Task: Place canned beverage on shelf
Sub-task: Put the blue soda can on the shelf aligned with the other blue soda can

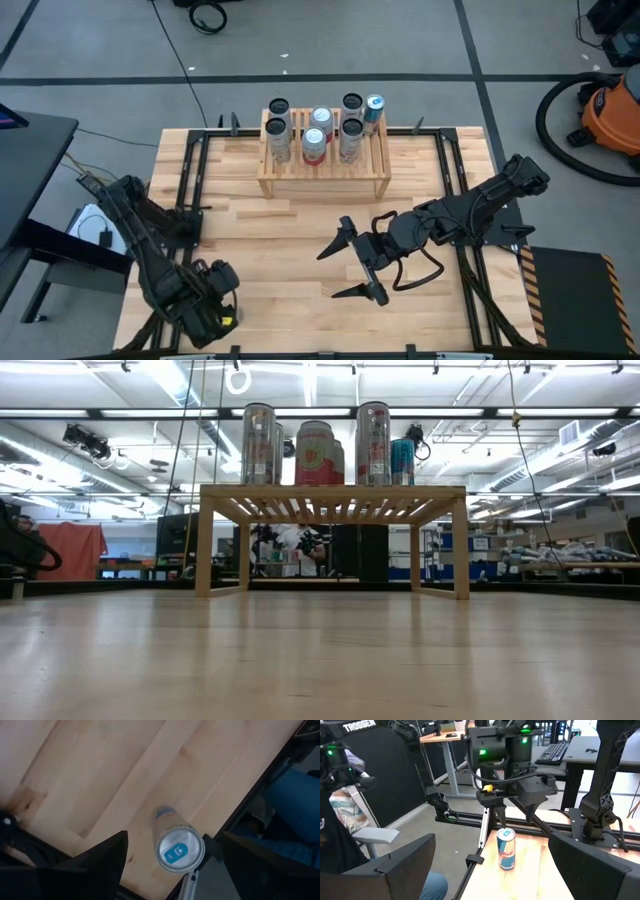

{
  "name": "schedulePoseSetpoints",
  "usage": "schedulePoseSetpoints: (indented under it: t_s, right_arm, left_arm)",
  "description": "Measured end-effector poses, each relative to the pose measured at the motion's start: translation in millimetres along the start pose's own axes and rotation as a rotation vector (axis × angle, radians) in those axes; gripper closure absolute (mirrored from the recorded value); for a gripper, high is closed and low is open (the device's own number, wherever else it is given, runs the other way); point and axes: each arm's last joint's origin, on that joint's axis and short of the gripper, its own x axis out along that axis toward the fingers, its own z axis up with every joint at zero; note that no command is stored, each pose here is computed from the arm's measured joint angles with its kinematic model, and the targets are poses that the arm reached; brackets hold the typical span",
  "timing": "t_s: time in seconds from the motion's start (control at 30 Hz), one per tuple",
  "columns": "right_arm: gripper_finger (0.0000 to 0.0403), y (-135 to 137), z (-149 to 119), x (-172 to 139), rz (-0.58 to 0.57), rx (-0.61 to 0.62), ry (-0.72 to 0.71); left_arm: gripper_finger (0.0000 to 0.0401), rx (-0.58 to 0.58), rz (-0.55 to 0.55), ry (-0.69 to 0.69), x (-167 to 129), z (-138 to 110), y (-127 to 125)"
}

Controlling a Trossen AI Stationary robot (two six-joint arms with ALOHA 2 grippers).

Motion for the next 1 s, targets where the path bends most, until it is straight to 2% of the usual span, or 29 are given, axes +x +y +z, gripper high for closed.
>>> schedulePoseSetpoints:
  t_s: [0.23,0.53,0.87,1.0]
  right_arm:
    - [0.0005,0,0,0,0.0,0.011,-0.001]
    - [0.0005,0,0,0,0.0,0.029,-0.002]
    - [0.0005,0,0,0,0.001,0.029,-0.002]
    - [0.0005,0,0,0,0.002,0.027,-0.002]
  left_arm:
    - [0.0086,0.019,0.055,0.042,18,-12,-11]
    - [0.0086,0.015,0.035,0.084,31,-16,-23]
    - [0.0086,-0.021,0.079,0.131,51,-22,-18]
    - [0.0086,-0.006,0.041,0.137,65,-25,-19]
